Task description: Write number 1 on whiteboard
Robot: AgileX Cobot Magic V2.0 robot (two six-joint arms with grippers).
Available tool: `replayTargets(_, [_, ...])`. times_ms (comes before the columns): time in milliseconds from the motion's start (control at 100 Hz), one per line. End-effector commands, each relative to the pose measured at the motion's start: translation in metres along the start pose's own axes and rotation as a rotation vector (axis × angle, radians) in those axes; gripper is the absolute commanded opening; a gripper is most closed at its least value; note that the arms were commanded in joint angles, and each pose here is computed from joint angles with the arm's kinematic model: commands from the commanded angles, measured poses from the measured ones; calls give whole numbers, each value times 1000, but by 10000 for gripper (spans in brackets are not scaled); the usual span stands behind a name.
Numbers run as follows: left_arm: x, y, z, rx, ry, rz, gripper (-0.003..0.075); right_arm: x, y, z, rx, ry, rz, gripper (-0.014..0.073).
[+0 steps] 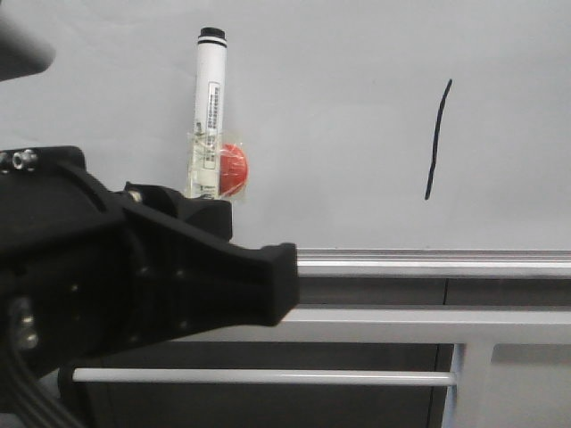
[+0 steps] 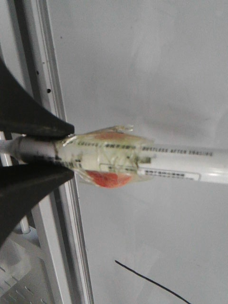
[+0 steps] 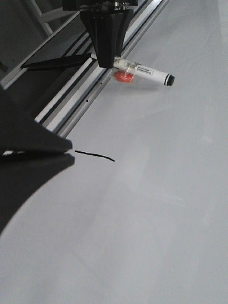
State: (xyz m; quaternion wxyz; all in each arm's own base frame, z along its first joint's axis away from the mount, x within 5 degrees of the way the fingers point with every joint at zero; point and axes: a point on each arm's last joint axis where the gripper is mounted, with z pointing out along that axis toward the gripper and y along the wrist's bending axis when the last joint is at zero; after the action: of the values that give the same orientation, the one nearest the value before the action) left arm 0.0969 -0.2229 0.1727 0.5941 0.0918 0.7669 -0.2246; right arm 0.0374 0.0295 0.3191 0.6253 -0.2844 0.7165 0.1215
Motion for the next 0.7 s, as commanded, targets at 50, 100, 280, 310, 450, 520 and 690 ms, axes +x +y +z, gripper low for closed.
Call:
replayTargets(50, [-34,5,5,-22,-279,-45,-20,-13,-4,-3,38,-84,-17,-62])
replayTargets(100, [-36,9,9,-26,-279,-77,-20,-13,-4,-3,38,-85,-17,-62])
replayTargets(280, [-37,13,20,16,-248,-82,-20,-15,-5,-3,45,-101,-17,-62])
replayTargets(310, [-37,13,20,18,-238,-98,-20,-15,-5,-3,46,-104,-17,-62])
replayTargets(450, [-35,14,22,11,-216,-105,-20,-15,-5,-3,46,-104,-17,-62])
replayTargets(520, [-32,16,24,-4,-207,-100,-20,-15,-5,-3,46,-104,-17,-62])
replayTargets(690, [-25,17,27,-14,-166,-85,-20,-15,-5,-2,45,-100,-17,-62])
